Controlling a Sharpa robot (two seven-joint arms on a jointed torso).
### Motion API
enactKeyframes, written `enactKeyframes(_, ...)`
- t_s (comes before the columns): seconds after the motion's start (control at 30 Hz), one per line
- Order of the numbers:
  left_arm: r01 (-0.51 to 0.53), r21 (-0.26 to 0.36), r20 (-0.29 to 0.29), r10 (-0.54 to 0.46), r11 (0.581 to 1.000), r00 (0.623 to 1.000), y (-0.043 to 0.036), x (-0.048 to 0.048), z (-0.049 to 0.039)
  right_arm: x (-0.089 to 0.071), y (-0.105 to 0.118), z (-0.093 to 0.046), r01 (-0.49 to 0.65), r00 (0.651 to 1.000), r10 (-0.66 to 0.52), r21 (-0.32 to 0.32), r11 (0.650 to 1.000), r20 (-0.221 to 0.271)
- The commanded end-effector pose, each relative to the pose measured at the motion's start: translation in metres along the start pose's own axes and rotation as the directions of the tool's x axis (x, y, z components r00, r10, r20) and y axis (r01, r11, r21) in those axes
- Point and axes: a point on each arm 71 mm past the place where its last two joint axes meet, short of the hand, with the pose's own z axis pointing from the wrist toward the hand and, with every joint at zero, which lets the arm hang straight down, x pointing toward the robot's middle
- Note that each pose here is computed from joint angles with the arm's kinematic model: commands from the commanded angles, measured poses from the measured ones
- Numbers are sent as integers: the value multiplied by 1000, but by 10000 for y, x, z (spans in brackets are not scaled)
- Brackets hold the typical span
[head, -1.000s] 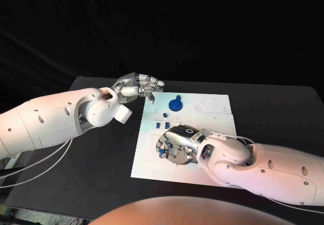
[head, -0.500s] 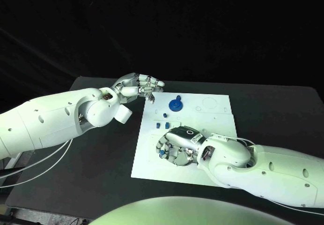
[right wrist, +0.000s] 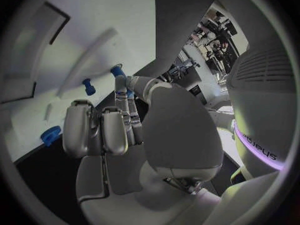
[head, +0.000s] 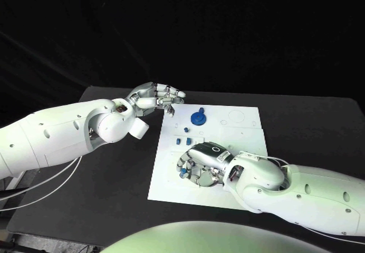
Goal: Assemble the parts on the task board
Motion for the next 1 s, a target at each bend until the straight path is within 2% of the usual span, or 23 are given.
enactKeyframes(0.03, 5, 4, -22, -5, 1000, 1000, -7, 26, 3, 0, 3, -6, 9, 1000, -9, -2, 1000, 10)
enactKeyframes(0.63, 4, 1, -22, -4, 1000, 1000, -4, 14, -3, -28, 34, -54, 0, 999, 1, -11, 1000, 34)
enactKeyframes(1.0, 4, -2, -25, -4, 1000, 1000, -2, 15, -4, -19, 38, -44, -5, 1000, 5, -12, 1000, 24)
